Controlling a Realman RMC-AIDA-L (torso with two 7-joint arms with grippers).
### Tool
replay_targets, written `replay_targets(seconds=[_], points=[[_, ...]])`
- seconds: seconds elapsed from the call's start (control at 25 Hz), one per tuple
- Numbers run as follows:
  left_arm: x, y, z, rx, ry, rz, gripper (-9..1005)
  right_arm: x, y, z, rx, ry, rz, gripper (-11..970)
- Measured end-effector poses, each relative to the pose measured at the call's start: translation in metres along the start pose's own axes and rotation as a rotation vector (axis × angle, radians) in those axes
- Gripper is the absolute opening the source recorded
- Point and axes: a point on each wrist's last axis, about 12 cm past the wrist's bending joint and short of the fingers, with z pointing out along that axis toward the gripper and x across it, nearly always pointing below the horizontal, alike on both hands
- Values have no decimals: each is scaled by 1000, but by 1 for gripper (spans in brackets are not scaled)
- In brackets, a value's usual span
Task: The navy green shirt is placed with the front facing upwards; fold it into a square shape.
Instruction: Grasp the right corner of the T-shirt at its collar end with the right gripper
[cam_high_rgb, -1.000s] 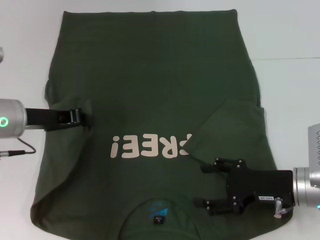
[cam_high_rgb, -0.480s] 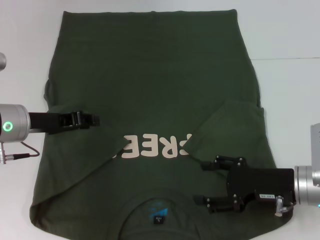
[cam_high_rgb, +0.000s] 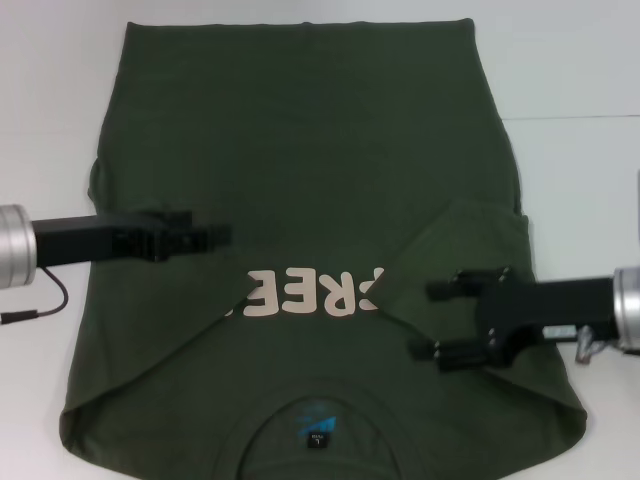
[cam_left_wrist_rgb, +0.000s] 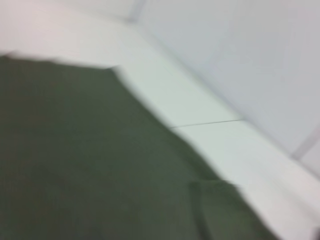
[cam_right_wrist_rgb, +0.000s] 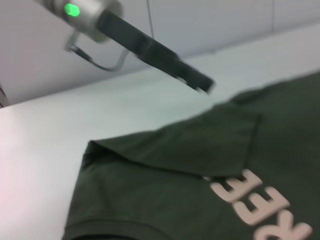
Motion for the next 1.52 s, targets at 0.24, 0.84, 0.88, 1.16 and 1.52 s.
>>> replay_targets(seconds=[0.24, 0.84, 0.88, 1.16, 1.52], points=[[6, -20, -5, 222, -8, 162, 794, -41, 1, -32, 114, 132, 116, 885], [14, -39, 18, 408, -11, 298, 952, -85, 13, -63, 450, 674, 314, 883], [13, -40, 20, 409, -12, 302, 952, -84, 13, -63, 452, 684, 314, 882], [10, -42, 27, 419, -17, 305, 951, -74, 17, -57, 396, 732, 346, 872], [13, -42, 34, 409, -27, 294, 951, -50, 13, -43, 324, 725, 422, 856]])
